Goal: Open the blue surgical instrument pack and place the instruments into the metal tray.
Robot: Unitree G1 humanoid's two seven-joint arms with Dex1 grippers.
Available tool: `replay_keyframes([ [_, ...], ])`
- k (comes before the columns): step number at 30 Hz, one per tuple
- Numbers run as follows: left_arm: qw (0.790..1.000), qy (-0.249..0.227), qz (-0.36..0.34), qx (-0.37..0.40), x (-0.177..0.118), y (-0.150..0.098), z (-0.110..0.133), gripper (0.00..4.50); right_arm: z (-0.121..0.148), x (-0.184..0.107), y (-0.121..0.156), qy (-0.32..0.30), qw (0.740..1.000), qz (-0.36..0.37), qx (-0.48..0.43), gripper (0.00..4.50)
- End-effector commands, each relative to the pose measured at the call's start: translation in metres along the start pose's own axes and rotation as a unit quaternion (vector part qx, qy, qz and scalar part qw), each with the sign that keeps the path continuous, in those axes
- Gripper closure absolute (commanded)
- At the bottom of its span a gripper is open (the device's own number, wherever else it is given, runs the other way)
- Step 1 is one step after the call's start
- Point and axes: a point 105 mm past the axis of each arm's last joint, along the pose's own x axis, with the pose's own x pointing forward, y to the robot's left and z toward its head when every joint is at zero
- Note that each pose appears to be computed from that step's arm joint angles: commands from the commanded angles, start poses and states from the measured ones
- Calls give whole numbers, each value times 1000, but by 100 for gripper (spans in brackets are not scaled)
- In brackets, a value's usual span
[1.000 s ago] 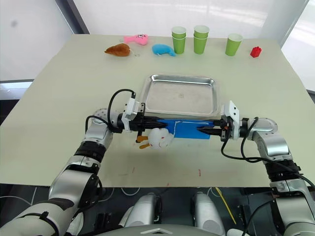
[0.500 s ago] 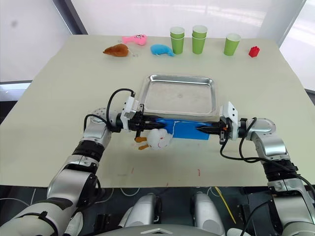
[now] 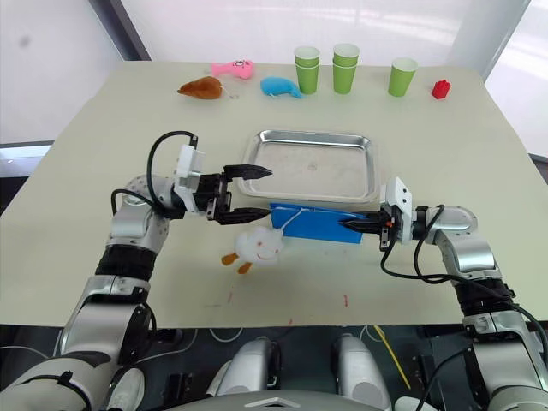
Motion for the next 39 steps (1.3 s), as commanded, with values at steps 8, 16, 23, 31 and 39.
replay_keyframes([
  [8, 999, 49, 20, -15, -13, -21, -7, 7, 6, 2, -3, -8, 1000, -2, -12, 450],
  [16, 995, 89, 41, -25, -27, -29, -37, 7, 6, 3, -4, -11, 1000, -3, -15, 450],
  [23, 990, 134, 53, 0, -34, -20, -58, 7, 9, 6, -4, -15, 1000, 0, -19, 450],
  [31, 990, 136, 32, -11, -27, -22, -70, 264, 10, 6, -3, -10, 1000, 2, -26, 450],
  [39, 992, 113, 55, -22, -40, -15, -58, 446, 7, 4, 0, -8, 1000, 1, -27, 450],
])
